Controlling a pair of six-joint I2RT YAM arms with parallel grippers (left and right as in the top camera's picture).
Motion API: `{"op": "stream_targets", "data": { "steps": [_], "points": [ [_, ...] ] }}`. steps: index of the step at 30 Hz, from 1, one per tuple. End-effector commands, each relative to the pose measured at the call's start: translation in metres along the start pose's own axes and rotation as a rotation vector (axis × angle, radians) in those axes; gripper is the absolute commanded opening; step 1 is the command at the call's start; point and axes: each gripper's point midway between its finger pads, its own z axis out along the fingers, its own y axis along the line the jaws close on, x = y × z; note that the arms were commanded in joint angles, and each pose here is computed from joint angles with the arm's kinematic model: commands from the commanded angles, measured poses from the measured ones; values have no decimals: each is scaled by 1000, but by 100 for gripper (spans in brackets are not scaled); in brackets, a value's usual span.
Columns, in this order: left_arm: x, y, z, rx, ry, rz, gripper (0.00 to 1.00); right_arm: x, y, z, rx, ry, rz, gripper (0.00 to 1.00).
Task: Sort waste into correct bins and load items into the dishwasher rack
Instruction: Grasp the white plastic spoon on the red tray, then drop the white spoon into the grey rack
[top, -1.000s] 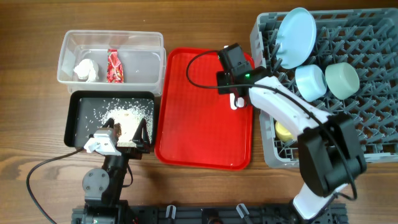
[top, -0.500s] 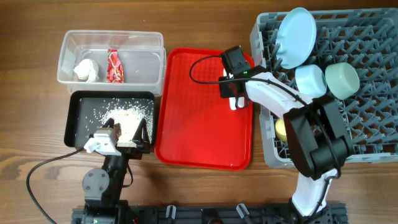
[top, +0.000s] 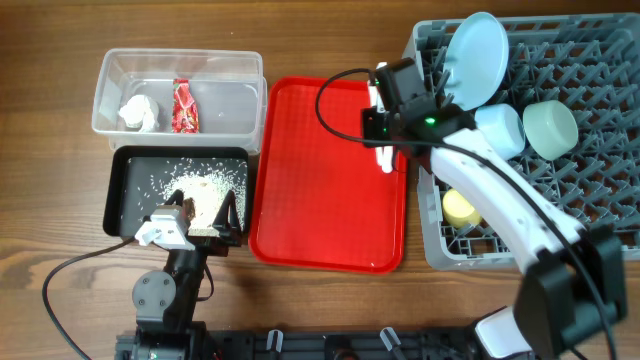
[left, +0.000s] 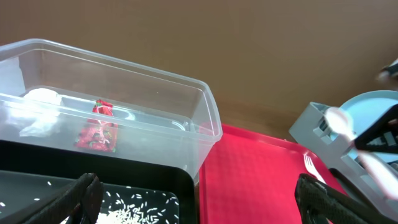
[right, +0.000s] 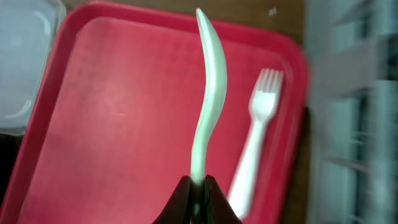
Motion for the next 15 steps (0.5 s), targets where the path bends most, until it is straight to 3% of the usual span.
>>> {"op": "stream_targets", "data": {
  "steps": [1, 8, 12, 13, 14, 15],
  "points": [
    [1, 2, 0, -5, 0, -6, 100, -28, -39, -43, 135, -139, 45, 4],
    [1, 2, 0, -5, 0, -6, 100, -30, -126, -29, 321, -105, 56, 4],
    [1, 2, 0, -5, 0, -6, 100, -10, -120, 3, 253, 10, -18, 4],
    [1, 2, 0, -5, 0, -6, 100, -8, -119, 5, 262, 17, -24, 8],
    [1, 2, 0, -5, 0, -6, 100, -11, -124, 1, 311, 1, -16, 34],
    [1, 2, 0, -5, 0, -6, 100, -14, -123, -2, 312, -9, -14, 43]
  ]
}}
